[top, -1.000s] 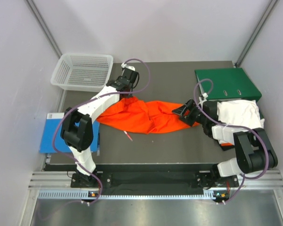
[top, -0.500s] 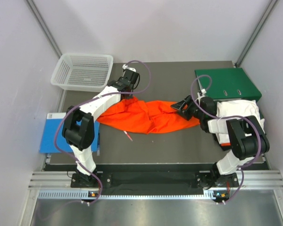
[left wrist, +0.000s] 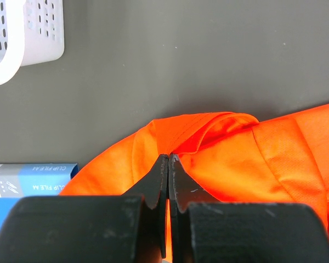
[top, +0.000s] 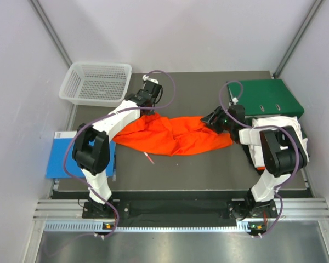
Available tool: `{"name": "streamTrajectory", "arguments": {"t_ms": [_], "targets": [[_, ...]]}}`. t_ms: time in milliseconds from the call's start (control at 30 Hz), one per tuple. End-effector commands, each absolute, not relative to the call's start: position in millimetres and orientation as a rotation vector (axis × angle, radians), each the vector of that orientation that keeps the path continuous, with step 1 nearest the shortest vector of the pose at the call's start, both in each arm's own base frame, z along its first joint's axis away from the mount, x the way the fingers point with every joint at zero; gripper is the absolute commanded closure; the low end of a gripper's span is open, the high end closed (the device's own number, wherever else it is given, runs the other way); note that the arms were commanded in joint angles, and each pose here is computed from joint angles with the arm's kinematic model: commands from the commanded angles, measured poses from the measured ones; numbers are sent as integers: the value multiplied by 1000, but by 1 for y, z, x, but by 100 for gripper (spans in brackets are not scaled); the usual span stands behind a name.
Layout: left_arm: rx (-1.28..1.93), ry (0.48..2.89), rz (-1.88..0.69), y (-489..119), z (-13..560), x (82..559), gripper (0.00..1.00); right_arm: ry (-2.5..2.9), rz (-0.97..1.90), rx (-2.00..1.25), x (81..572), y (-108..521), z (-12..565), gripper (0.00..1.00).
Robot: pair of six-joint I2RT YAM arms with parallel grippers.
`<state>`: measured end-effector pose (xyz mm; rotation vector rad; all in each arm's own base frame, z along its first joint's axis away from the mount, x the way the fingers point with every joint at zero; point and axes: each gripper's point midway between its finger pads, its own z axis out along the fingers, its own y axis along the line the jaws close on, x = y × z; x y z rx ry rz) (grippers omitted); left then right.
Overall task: Fold and stack the t-shirts
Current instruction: Flatten out the tshirt
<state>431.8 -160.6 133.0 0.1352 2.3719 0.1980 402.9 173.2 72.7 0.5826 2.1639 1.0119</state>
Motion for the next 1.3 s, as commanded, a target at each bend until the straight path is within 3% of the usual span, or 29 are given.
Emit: {"name": "streamTrajectory", "arguments": {"t_ms": [0, 200, 233, 367, 400, 500, 800, 1100, 1267], "targets": [[123, 2329, 199, -159, 144, 438, 100, 2196, 923, 587, 411, 158, 59, 47], [123, 2329, 191, -160, 145, 438, 100, 2207, 878, 602, 412, 148, 48, 49], [125, 2331, 187, -161, 145, 437, 100, 2190, 866, 599, 416, 147, 48, 54], [123, 2338, 184, -161, 143, 437, 100, 2146, 888, 591, 427, 149, 52, 58], [122, 2338, 182, -161, 143, 436, 100, 2130, 893, 586, 431, 149, 54, 72], [119, 2339, 189, -158, 144, 434, 100, 2092, 923, 551, 438, 153, 62, 100], [74, 2250, 203, -147, 187, 430, 100, 1879, 907, 310, 437, 154, 155, 100], [-5, 2051, 118, -134, 301, 419, 100, 1654, 746, 104, 406, 135, 300, 100], [-79, 1889, 72, -104, 364, 375, 100, 1576, 680, 25, 362, 125, 348, 100]]}}
